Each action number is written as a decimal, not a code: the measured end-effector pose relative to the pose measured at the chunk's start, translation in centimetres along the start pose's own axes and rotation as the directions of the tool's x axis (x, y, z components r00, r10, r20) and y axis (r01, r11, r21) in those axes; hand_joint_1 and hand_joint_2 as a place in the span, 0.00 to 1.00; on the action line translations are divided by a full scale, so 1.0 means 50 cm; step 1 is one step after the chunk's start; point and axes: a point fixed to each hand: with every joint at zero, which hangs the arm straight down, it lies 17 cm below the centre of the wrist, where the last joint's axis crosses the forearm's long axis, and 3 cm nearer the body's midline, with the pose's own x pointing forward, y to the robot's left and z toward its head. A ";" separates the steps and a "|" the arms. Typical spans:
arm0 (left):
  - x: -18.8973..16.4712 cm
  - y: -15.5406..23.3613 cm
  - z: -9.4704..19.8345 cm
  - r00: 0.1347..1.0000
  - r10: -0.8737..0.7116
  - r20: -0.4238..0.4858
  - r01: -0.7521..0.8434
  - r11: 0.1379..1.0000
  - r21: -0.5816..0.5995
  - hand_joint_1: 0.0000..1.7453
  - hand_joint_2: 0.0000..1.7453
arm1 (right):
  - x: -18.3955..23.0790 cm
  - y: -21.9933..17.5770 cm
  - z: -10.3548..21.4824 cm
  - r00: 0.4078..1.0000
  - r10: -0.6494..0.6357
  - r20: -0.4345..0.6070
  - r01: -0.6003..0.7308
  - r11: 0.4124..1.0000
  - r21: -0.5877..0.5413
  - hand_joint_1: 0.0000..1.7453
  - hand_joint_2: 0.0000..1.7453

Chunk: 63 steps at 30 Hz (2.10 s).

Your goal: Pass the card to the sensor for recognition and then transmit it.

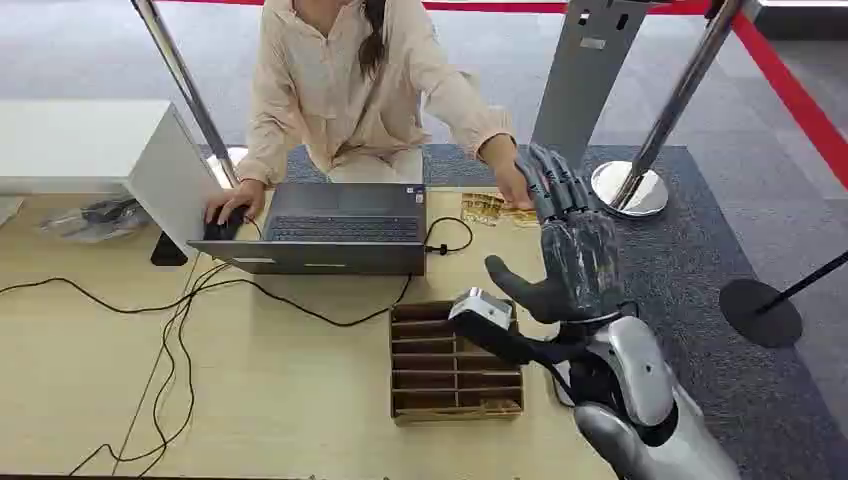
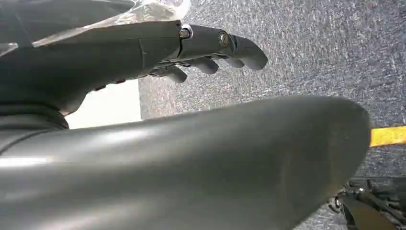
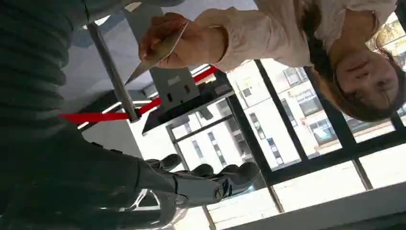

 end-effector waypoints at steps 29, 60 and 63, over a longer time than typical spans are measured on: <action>0.005 0.001 0.000 0.998 -0.052 0.029 0.052 0.999 0.006 0.00 0.00 | -0.022 0.043 -0.023 0.998 0.058 -0.025 -0.056 0.997 0.050 0.00 1.00; 0.009 -0.001 0.000 0.996 -0.078 0.044 0.077 0.997 0.008 0.00 0.00 | -0.047 0.121 -0.020 0.992 0.113 -0.049 -0.106 0.986 0.131 1.00 1.00; 0.009 -0.001 0.000 0.996 -0.077 0.043 0.076 0.997 0.008 0.00 0.00 | -0.051 0.126 -0.019 0.992 0.116 -0.053 -0.108 0.984 0.138 1.00 1.00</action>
